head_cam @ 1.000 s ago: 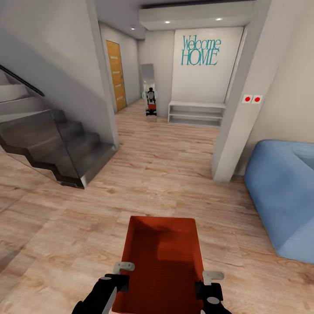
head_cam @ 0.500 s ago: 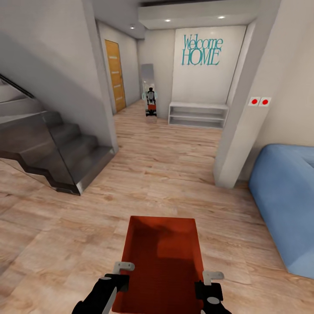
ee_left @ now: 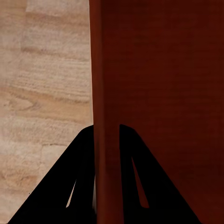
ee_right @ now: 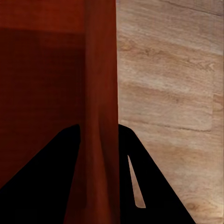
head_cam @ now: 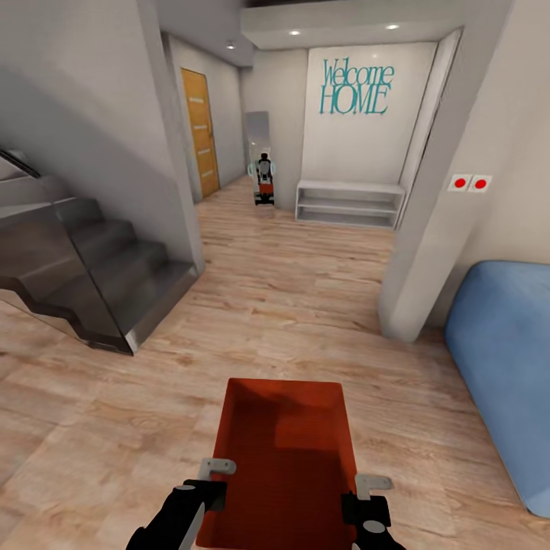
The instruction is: Move the two storage containers from the living room to the garage. In the garage, place one container on the floor and stack the other container on top of it (either order is fine).
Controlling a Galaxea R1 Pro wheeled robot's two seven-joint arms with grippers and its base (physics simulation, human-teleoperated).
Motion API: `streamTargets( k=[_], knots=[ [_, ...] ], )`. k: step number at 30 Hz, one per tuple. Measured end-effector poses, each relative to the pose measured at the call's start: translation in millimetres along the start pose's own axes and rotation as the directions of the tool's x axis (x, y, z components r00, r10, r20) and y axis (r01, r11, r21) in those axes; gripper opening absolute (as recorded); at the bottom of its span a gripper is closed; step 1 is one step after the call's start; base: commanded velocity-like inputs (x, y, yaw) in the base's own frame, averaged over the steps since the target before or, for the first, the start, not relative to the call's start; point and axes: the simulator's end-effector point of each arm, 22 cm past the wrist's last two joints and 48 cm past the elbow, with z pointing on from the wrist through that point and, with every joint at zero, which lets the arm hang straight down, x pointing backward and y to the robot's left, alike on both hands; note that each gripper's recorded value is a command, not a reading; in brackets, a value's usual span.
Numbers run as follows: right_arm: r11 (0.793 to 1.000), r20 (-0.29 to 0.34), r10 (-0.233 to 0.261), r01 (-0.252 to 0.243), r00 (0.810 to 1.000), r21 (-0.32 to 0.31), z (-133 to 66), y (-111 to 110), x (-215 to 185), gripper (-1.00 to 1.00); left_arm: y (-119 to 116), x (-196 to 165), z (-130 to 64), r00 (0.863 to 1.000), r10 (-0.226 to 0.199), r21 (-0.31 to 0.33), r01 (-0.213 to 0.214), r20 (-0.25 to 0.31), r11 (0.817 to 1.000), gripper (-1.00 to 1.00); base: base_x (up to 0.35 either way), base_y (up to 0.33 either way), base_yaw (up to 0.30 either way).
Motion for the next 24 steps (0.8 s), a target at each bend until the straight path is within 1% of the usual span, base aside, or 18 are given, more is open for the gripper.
streamTargets(
  k=[24],
  knots=[
    [1.0, -0.003, 0.0, 0.0, 1.0, 0.001, 0.0, 0.2, 1.7, -1.0, 0.2, 1.3, 0.3, 1.0, 0.001, 0.0, -0.001, -0.003, 1.0, -1.0, 0.316, 0.0, 0.0]
  ],
)
